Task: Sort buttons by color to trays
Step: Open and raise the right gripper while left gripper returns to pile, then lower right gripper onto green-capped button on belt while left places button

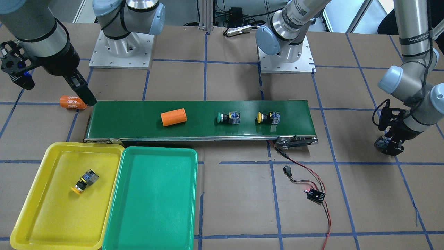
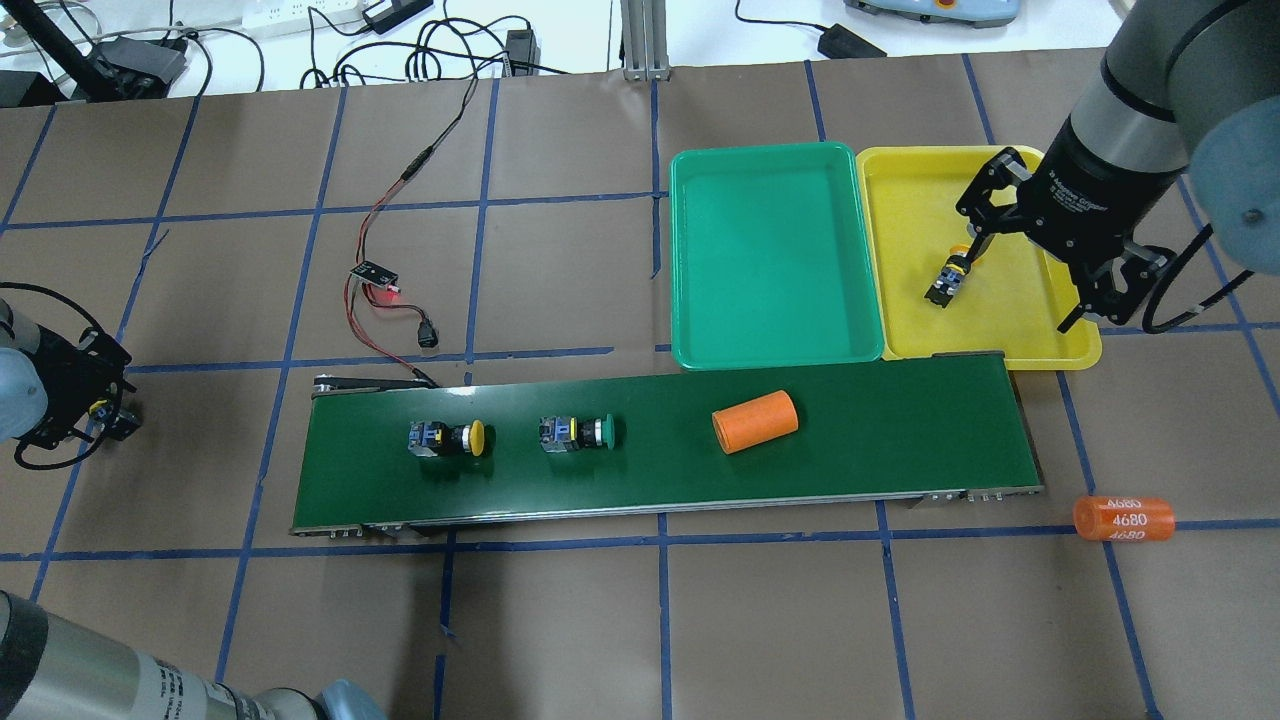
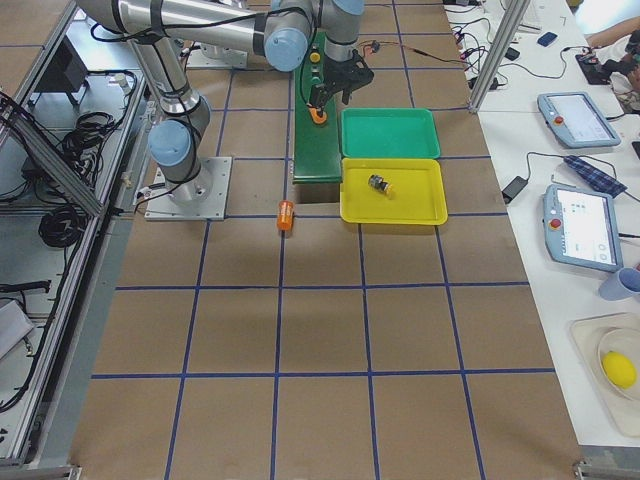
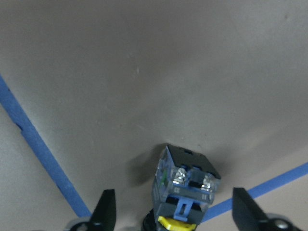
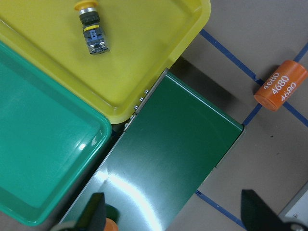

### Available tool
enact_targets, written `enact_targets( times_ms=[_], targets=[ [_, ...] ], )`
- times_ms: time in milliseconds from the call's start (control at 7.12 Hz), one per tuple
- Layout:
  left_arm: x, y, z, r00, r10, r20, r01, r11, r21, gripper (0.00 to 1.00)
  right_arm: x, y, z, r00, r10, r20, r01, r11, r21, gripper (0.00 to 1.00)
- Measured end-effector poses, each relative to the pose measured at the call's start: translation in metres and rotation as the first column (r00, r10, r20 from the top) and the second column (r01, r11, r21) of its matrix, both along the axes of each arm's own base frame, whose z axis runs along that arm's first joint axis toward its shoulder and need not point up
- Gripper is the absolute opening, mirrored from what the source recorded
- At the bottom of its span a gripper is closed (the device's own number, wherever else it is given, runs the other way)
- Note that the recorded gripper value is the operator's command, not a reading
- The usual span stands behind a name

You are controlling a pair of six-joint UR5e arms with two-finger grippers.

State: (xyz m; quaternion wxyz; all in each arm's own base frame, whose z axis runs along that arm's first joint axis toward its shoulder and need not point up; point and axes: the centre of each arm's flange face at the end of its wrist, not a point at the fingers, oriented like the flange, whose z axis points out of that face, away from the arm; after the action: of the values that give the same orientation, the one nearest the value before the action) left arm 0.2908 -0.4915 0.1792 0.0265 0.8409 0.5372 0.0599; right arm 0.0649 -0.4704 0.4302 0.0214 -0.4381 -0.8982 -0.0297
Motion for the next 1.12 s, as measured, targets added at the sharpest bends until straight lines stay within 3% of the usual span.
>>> enact_targets(
  times_ms=[421,702,842,1123],
  targets=[
    [-0.003,-0.001,0.009,0.998,0.068,0.003,-0.068,0.997,-0.023,0.0,0.007,0.014,-0.018,1.0,0.013,0.014,-0.013,0.999,0.032,1.0],
    [-0.024,-0.004,0.027,0.984,0.177,-0.014,-0.177,0.983,-0.037,0.0,0.038,0.012,-0.017,0.999,0.038,0.033,-0.038,0.999,-0.008,1.0],
    [-0.052,-0.011,0.043,0.968,0.246,-0.042,-0.247,0.968,-0.031,0.0,0.057,0.008,-0.019,0.998,0.046,0.034,-0.044,0.998,-0.051,1.0],
    [-0.129,-0.015,0.083,0.919,0.387,-0.071,-0.387,0.922,0.016,0.0,0.091,0.009,-0.025,0.999,0.031,0.038,-0.028,0.997,-0.073,1.0]
  ],
)
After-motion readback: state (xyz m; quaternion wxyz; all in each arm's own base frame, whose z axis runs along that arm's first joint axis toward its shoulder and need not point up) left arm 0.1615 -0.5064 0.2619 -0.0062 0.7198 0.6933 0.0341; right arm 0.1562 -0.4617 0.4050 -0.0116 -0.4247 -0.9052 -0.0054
